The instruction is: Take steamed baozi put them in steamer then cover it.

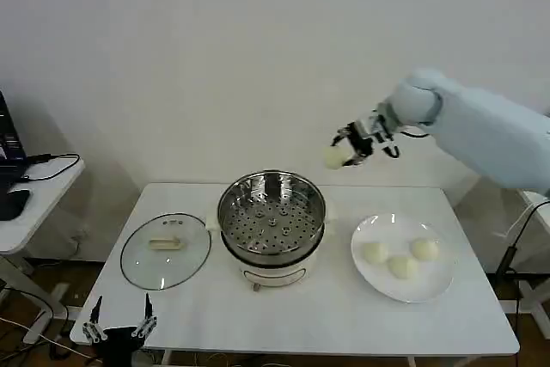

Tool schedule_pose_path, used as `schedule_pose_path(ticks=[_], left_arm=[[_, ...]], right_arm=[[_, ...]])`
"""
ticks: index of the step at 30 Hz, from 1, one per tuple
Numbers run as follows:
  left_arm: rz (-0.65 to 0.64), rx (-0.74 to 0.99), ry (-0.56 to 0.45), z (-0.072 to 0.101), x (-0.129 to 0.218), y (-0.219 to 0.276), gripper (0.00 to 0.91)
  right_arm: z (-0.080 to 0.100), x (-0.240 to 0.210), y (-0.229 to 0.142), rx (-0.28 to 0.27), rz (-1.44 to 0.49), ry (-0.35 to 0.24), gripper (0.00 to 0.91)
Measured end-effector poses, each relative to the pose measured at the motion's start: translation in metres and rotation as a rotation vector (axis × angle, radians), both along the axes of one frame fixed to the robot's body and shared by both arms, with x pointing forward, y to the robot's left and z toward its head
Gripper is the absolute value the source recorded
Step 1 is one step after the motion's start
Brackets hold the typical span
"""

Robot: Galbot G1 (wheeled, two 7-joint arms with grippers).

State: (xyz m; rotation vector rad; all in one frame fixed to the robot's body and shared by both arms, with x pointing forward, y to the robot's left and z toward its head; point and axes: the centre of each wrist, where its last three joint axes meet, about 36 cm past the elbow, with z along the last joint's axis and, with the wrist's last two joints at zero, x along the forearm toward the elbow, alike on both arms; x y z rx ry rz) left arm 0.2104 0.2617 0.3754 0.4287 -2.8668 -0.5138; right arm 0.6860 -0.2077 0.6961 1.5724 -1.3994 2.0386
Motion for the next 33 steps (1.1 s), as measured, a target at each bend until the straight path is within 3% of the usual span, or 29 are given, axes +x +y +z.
schedule_pose_path(ticks=[7, 13, 21, 33], left_arm=[[0.01, 0.0, -0.002, 0.0, 0.001, 0.004, 0.907], [0.017, 0.001, 0.004, -0.002, 0.001, 0.006, 0.907], [0.024, -0.001, 0.006, -0.006, 0.004, 0.008, 0.907], [0.032, 0.001, 0.013, -0.009, 0.005, 0.012, 0.907]], right_arm=[[-0.017, -0.006, 0.056, -0.048, 0.174, -0.013, 0.595], [-0.033, -0.009, 0.08, -0.089, 0.306, -0.058, 0.595], [-0.056, 0.0, 0.097, -0.138, 0.462, -0.134, 0.595], [-0.088, 0.015, 0.112, -0.196, 0.618, -0.185, 0.605]])
